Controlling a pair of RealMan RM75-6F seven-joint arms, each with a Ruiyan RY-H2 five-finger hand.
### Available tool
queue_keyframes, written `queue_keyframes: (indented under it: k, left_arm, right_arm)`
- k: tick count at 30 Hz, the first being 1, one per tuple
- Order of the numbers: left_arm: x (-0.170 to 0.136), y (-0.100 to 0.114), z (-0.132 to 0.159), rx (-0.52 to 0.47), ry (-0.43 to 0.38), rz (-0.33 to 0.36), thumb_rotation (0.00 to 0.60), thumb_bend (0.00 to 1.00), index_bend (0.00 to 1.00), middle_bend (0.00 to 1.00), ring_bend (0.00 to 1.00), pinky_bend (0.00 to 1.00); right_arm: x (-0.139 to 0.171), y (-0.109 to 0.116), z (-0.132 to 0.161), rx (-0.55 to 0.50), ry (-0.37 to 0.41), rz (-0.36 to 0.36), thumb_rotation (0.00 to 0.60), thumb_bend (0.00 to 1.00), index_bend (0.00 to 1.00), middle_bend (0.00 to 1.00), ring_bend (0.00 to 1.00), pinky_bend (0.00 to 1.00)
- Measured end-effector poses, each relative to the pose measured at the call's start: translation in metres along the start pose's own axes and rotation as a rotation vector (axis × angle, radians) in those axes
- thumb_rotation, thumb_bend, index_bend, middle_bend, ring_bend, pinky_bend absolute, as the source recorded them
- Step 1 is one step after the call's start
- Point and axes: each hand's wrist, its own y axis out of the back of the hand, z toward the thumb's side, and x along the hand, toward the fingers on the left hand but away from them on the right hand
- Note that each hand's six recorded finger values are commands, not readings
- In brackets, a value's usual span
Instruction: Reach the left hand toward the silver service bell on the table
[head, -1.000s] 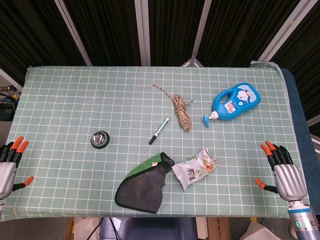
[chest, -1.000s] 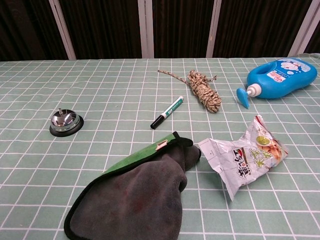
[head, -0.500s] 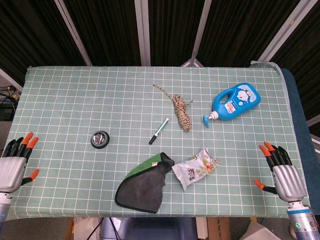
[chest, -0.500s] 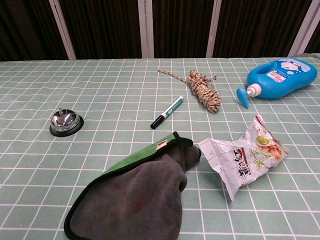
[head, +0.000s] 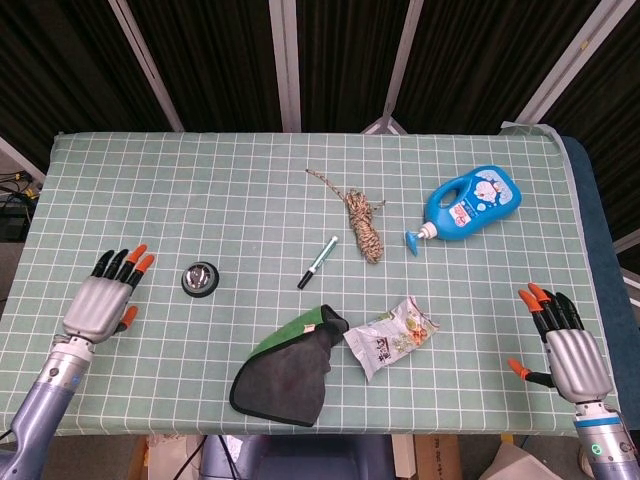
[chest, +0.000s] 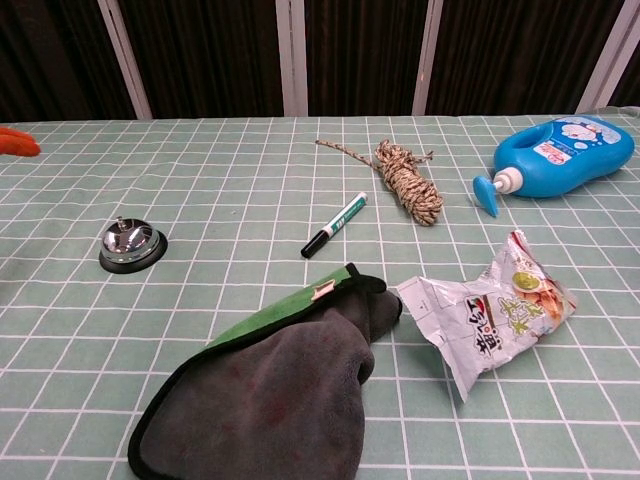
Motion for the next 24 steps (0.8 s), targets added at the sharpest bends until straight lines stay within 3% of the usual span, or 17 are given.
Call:
queue_keyframes:
  k: [13, 24]
  left_arm:
    - [0.040, -0.015, 0.045, 0.054, -0.044, -0.089, 0.600, 0.55, 0.00, 0.00, 0.00, 0.00]
    - [0.047, -0.041, 0.057, 0.086, -0.049, -0.146, 0.600, 0.59, 0.00, 0.00, 0.00, 0.00]
  right_arm:
    - [-0.001, 0.000, 0.000, -0.015, 0.003, 0.004, 0.600, 0.22, 0.00, 0.00, 0.00, 0.00]
    - [-0.001, 0.000, 0.001, -0.021, 0.007, 0.007, 0.600, 0.22, 0.00, 0.00, 0.00, 0.00]
